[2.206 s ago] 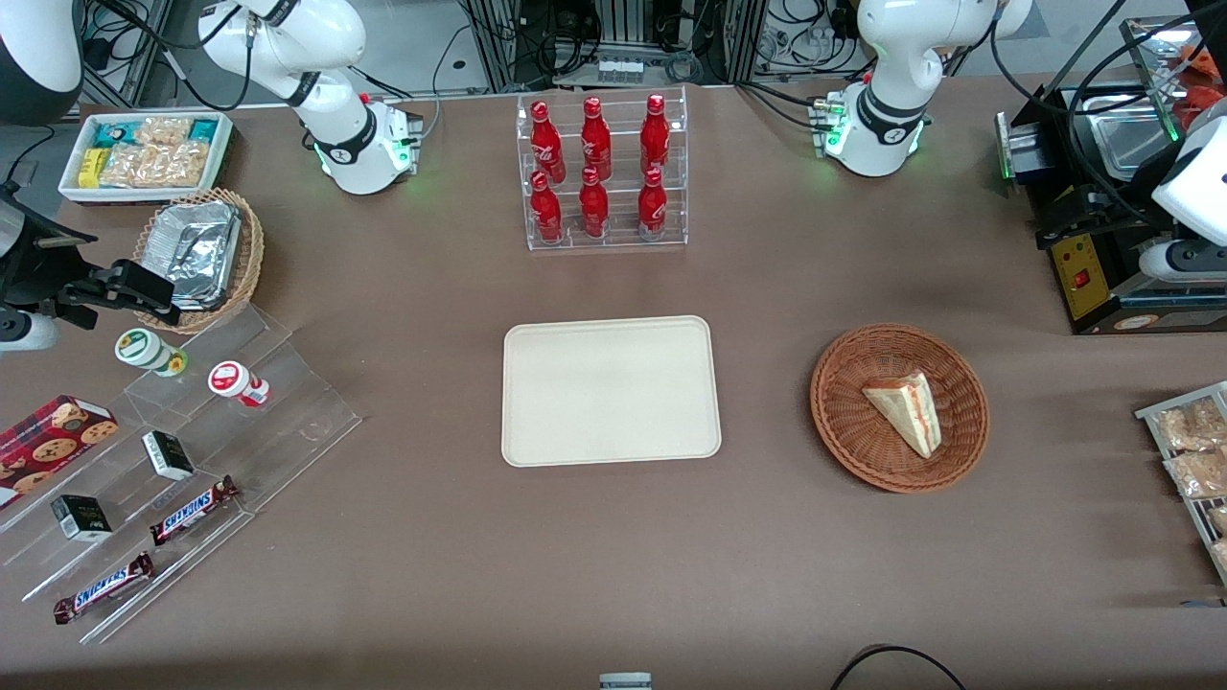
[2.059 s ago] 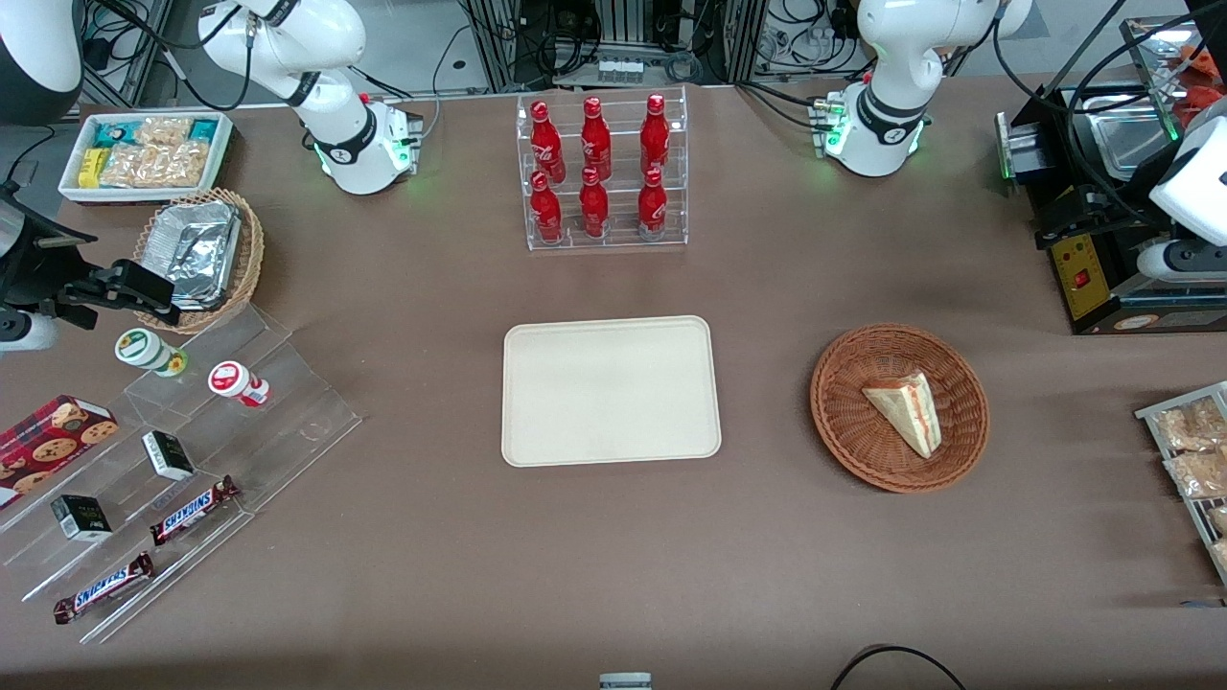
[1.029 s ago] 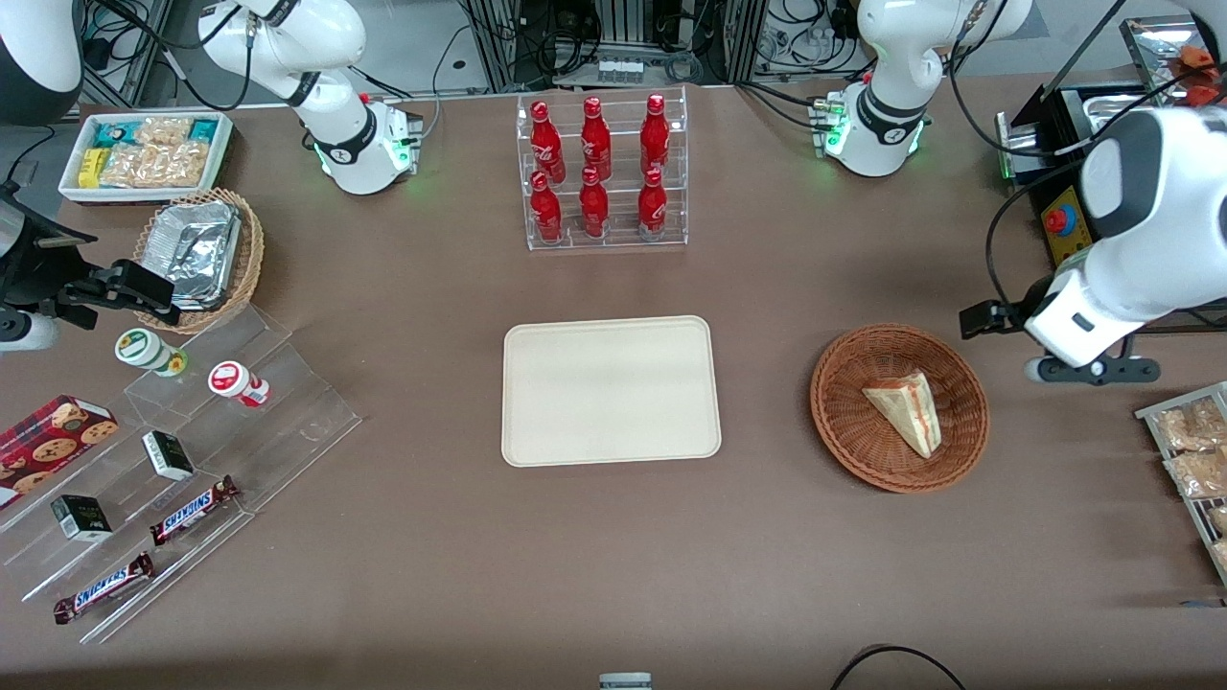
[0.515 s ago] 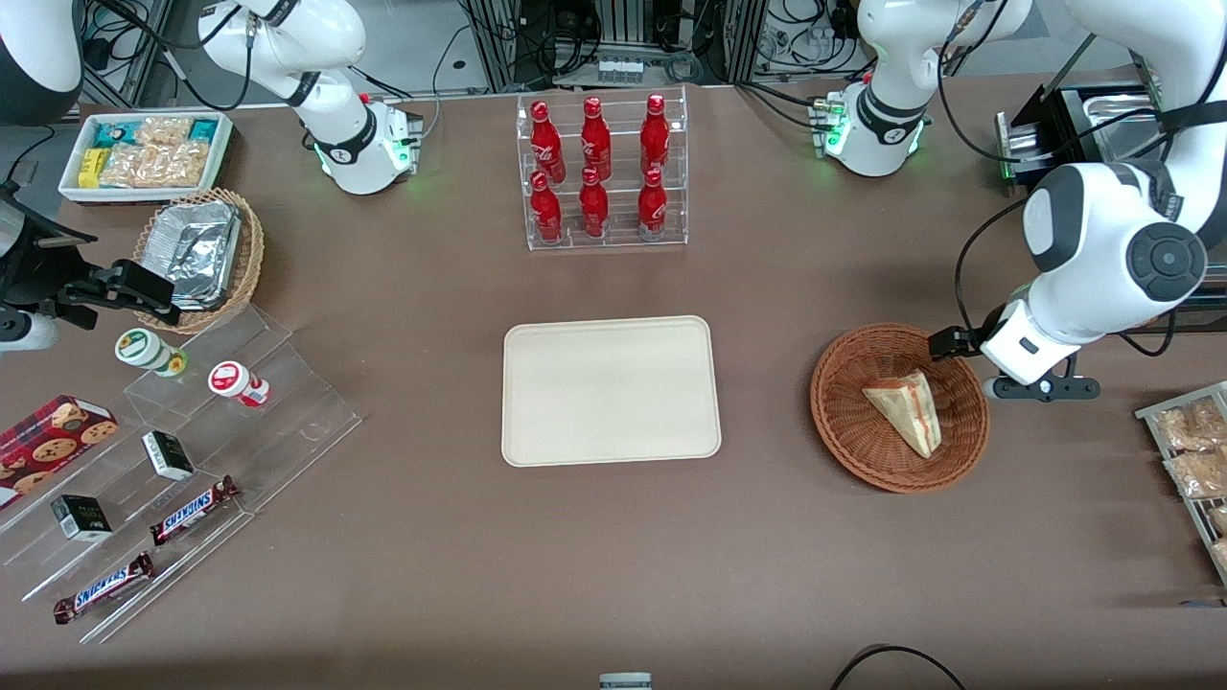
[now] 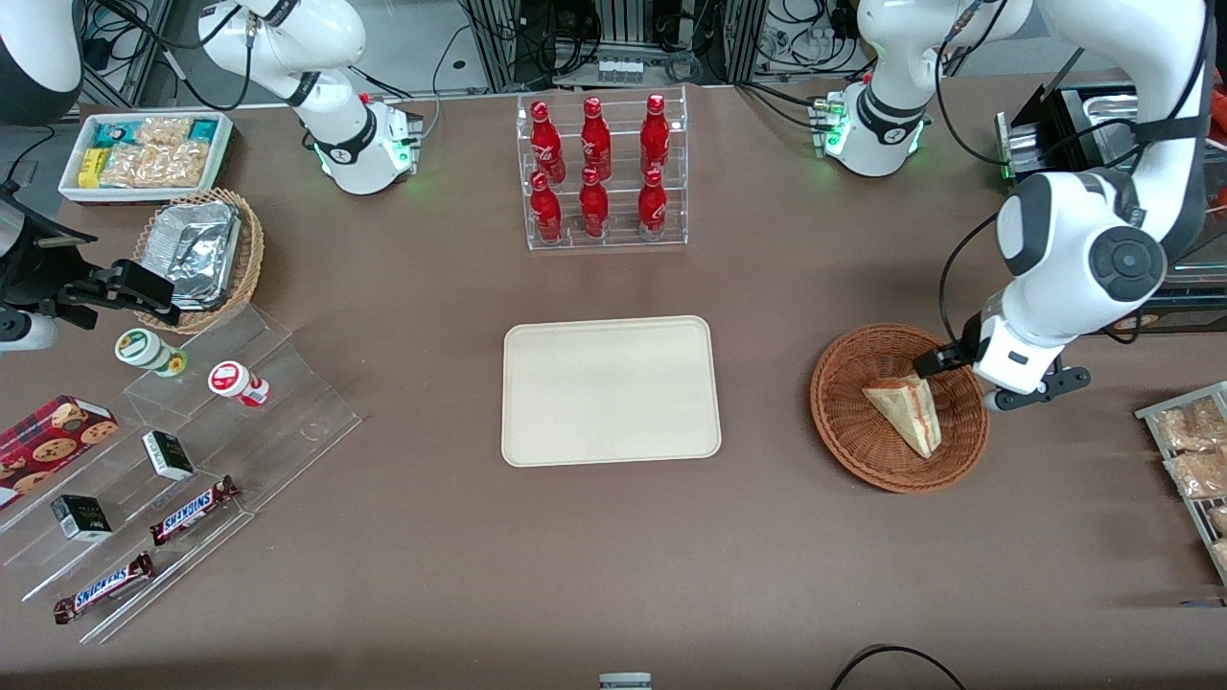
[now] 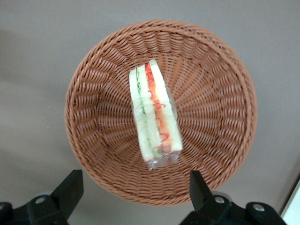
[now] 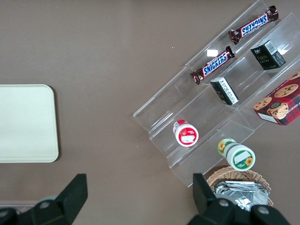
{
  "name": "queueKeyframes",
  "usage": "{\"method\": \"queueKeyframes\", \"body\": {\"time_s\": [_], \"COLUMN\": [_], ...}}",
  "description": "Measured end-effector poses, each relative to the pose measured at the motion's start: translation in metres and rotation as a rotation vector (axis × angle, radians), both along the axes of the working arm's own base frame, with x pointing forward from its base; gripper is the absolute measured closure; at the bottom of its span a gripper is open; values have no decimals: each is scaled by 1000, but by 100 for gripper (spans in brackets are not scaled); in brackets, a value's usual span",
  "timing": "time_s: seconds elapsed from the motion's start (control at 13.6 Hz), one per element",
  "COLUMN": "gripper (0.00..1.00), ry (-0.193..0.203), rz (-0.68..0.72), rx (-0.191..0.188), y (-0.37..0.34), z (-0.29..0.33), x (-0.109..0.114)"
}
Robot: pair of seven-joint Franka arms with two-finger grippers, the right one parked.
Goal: Place sandwich from basket to tray
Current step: 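Lower the open left gripper around the wrapped sandwich and close it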
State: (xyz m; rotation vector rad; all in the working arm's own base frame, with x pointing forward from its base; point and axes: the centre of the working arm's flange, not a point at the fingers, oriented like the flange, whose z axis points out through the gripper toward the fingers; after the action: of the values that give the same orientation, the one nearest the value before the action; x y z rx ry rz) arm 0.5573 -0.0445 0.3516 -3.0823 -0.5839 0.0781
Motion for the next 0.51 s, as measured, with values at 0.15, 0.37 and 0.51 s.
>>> {"method": "queueKeyframes", "body": {"time_s": [0.15, 0.37, 0.51], "gripper": [0, 0, 0], "ry": [-17, -43, -43], "rz": [103, 214, 235], "rx": [2, 0, -1], "y": [-10, -13, -17], "z": [-8, -16, -22], "x": [3, 8, 9]}}
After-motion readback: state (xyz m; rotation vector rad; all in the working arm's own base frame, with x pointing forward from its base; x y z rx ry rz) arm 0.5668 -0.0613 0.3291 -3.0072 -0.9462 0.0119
